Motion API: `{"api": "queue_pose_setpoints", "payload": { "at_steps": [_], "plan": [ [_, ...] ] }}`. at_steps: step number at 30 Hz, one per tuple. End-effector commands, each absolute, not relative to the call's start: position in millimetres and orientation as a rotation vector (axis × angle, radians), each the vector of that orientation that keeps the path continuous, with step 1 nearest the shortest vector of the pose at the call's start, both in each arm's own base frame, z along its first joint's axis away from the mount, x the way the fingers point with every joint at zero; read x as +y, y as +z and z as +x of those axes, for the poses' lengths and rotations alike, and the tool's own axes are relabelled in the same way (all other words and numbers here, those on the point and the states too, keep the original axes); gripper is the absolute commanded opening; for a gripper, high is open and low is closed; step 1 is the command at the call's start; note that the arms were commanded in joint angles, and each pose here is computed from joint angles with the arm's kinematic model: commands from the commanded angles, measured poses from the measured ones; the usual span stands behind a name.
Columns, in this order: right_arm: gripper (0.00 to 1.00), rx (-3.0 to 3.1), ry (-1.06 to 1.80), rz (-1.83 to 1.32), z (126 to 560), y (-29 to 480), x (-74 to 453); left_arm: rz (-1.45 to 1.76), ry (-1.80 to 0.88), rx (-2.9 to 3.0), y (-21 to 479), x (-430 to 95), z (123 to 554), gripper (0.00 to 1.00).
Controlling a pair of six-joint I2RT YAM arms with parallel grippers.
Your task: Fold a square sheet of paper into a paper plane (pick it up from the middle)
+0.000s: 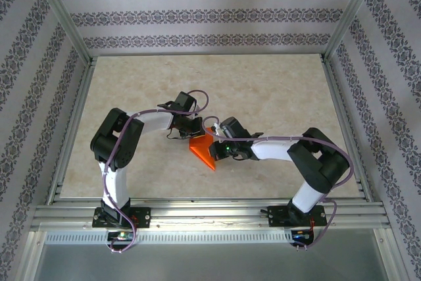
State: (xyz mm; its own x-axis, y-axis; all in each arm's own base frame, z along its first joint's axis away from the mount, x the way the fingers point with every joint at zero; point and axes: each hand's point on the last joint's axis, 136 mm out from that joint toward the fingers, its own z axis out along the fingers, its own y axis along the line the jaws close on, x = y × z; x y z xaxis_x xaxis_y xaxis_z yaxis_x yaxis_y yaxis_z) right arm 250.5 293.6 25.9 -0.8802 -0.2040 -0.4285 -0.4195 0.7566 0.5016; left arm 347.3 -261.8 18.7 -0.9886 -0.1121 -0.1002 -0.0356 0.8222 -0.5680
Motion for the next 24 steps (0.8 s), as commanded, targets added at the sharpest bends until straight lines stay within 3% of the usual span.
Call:
{"api": "queue_pose_setpoints", "payload": {
  "at_steps": [1, 15, 24],
  "plan": [
    [0.00, 2.617, 0.840, -0.433, 259, 26, 291, -0.159, -0.829, 2.938, 8, -246, 331, 0.10],
    [0.00, 2.598, 1.008, -0.516, 241, 41, 306, -0.163, -0.840, 2.924, 11, -247, 333, 0.10],
    [0.00, 2.655, 0.947, -0.494, 242, 30, 303, -0.165, -0.842, 2.922, 12, -247, 333, 0.10]
  ]
}}
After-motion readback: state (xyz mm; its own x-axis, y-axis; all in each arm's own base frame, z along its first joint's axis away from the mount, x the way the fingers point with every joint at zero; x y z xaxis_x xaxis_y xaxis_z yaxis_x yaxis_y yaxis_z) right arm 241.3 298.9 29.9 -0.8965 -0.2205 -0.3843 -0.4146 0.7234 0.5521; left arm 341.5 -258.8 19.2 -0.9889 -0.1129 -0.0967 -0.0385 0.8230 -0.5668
